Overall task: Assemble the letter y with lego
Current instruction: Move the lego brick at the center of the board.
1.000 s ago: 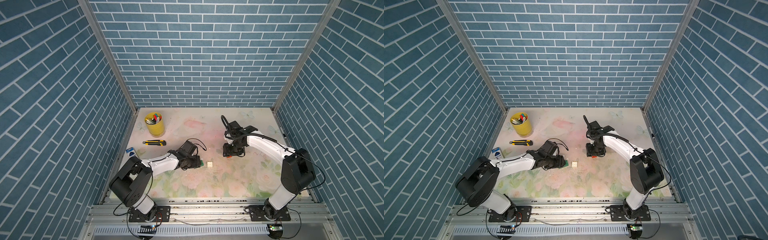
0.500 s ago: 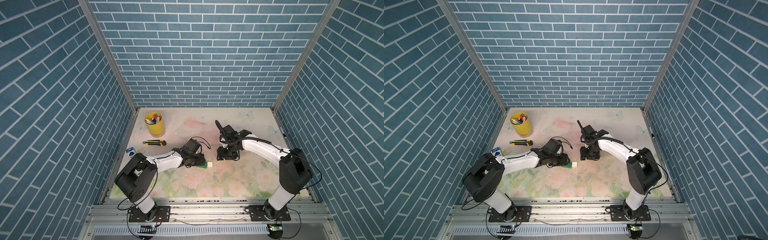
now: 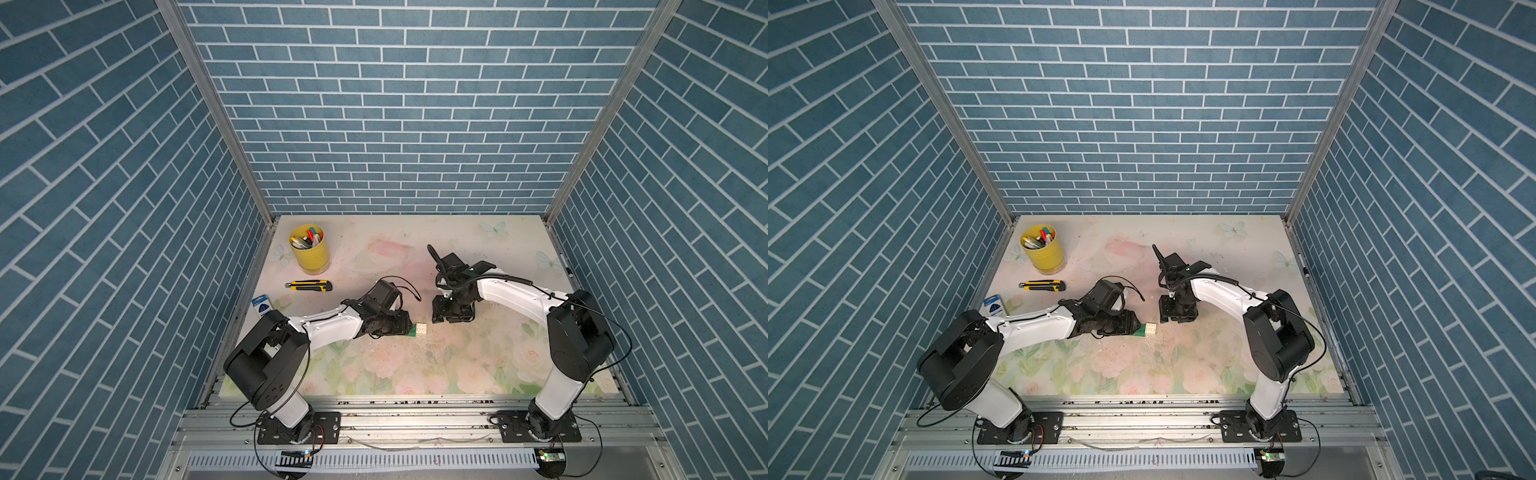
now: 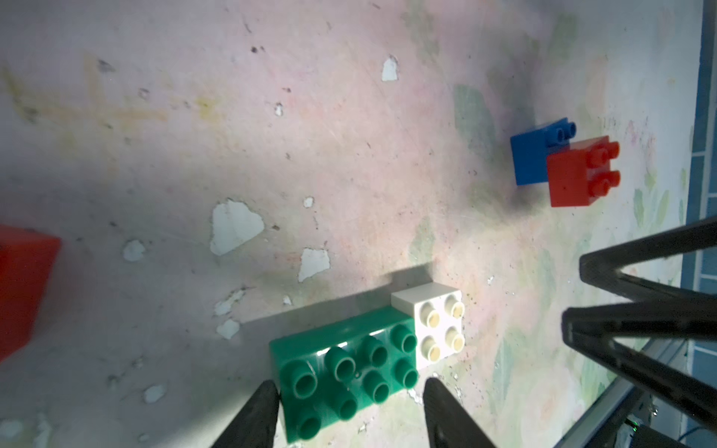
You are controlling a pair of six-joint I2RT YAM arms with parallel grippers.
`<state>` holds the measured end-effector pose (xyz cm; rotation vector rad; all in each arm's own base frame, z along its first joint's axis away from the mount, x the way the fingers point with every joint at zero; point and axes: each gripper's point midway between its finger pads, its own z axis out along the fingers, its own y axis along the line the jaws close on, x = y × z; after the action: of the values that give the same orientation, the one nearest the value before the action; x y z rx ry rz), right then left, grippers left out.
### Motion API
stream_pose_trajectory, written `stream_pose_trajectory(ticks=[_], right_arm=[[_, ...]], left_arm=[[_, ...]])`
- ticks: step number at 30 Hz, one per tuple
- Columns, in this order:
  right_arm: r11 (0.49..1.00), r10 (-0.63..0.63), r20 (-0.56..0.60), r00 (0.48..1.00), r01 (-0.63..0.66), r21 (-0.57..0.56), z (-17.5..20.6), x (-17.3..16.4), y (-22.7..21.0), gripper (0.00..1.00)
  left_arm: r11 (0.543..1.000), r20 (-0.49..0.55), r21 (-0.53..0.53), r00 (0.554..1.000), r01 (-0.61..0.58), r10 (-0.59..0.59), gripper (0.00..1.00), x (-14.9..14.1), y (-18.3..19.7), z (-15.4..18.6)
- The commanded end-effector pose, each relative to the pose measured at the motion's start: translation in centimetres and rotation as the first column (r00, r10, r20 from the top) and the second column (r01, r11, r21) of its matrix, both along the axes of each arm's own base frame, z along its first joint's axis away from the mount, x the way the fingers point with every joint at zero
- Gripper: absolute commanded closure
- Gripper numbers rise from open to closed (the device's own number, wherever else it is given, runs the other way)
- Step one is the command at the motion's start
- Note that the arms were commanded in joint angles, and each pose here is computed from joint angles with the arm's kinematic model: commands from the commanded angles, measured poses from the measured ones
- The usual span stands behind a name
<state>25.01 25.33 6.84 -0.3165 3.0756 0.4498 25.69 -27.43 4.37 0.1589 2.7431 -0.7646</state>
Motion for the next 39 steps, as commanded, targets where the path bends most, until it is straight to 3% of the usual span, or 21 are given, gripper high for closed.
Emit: stream_pose_trajectory(ticks=[1, 10, 28, 39], right_arm=[[0.999, -0.038, 0.0, 0.999, 0.038, -0.019, -0.1, 0.5, 0.1, 0.43], [0.997, -0.063, 0.0, 0.998, 0.063, -0.043, -0.3, 0.4, -1.1, 0.44], [0.999, -0.03, -0.064, 0.997, 0.028, -0.038, -2.6, -0.8, 1.2, 0.44], [0.988, -0.043, -0.066, 0.997, 0.033, -0.15, -3.9, -1.1, -1.1, 0.55]], left_arm=[[0.997, 0.001, -0.02, 0.998, 0.07, -0.07, 0.39, -0.3, -1.6, 0.3], [0.989, -0.013, -0.028, 0.989, 0.144, -0.145, 0.42, -0.4, -3.7, 0.1], [0.996, 0.049, 0.072, 0.997, 0.061, -0.064, 0.33, -1.1, 0.2, 1.5], [0.995, 0.056, 0.085, 0.997, 0.044, -0.049, 0.33, -1.1, 1.0, 1.4]])
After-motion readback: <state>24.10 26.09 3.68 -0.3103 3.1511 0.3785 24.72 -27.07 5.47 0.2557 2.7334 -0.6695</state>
